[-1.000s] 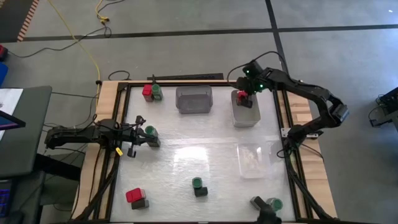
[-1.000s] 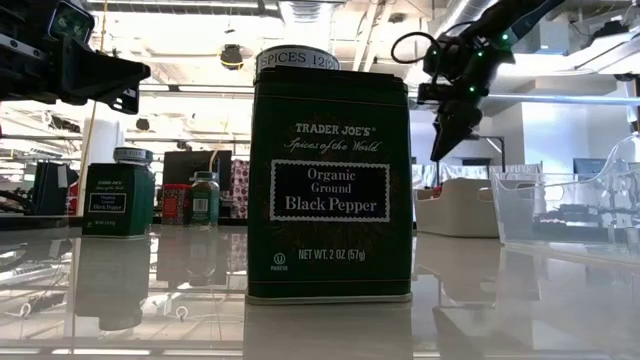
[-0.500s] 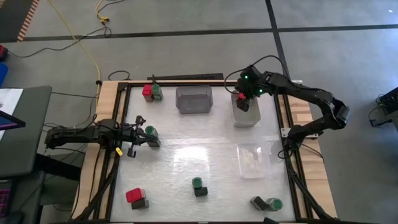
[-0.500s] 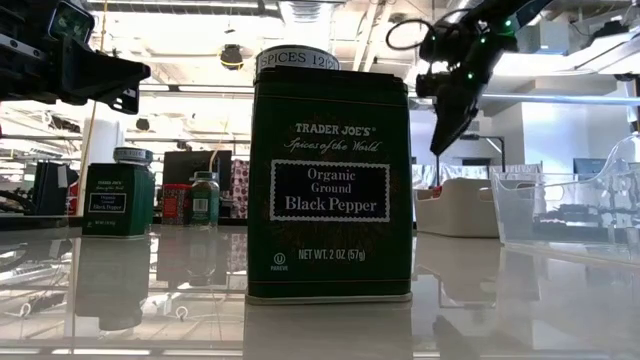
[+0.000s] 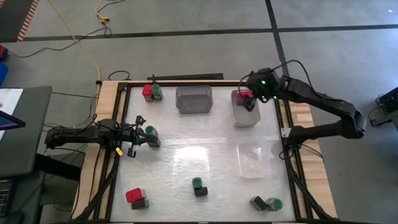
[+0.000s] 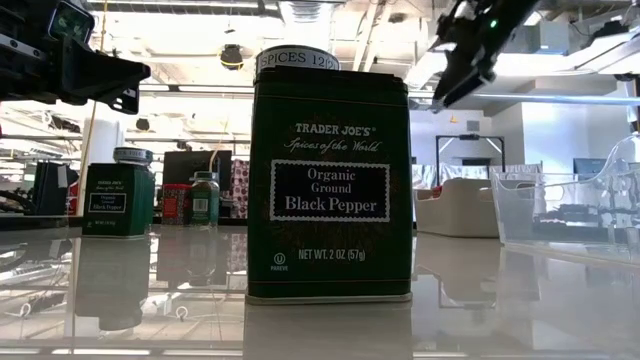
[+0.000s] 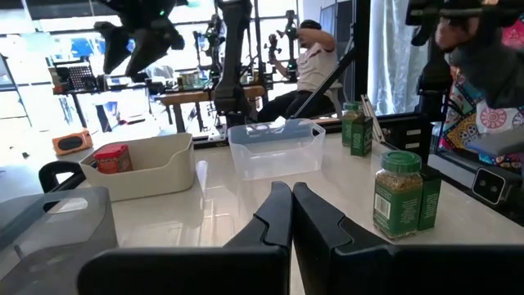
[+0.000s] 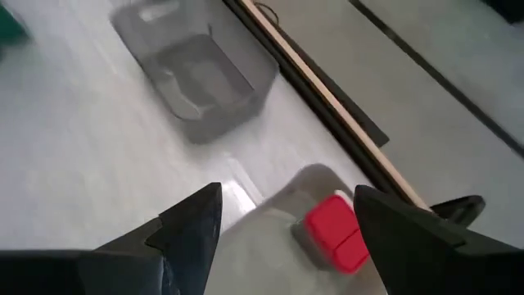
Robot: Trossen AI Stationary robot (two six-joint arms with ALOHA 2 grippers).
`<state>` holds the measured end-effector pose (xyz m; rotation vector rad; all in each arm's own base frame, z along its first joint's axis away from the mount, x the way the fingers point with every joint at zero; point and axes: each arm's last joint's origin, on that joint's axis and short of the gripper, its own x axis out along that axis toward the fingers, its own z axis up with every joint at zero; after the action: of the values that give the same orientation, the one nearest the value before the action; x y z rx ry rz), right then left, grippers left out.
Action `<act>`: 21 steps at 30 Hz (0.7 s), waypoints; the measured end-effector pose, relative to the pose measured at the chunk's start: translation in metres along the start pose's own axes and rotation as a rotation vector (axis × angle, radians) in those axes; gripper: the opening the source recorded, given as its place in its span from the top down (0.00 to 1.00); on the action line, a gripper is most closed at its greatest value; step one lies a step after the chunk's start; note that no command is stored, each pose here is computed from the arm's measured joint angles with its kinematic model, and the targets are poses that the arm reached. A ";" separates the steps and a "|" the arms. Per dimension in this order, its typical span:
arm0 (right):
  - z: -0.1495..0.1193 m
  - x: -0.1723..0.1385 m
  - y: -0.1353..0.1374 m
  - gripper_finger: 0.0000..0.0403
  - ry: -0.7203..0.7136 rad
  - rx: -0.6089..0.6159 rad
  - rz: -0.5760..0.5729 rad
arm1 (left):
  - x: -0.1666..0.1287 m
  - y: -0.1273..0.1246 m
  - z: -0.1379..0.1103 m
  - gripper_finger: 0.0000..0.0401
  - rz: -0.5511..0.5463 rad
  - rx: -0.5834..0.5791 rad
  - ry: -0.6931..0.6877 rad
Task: Sort spices by type
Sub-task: Put the middle left green seasoning bottle into the black bin
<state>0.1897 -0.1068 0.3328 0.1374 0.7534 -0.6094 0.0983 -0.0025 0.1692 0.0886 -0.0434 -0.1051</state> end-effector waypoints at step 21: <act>-0.077 -0.057 0.114 0.24 -0.055 0.129 0.032 | 0.000 0.000 0.000 1.00 0.003 -0.019 0.000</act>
<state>0.1748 0.0386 0.3042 0.2500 0.6573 -0.6289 0.0983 -0.0024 0.1691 0.0694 -0.0421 -0.1025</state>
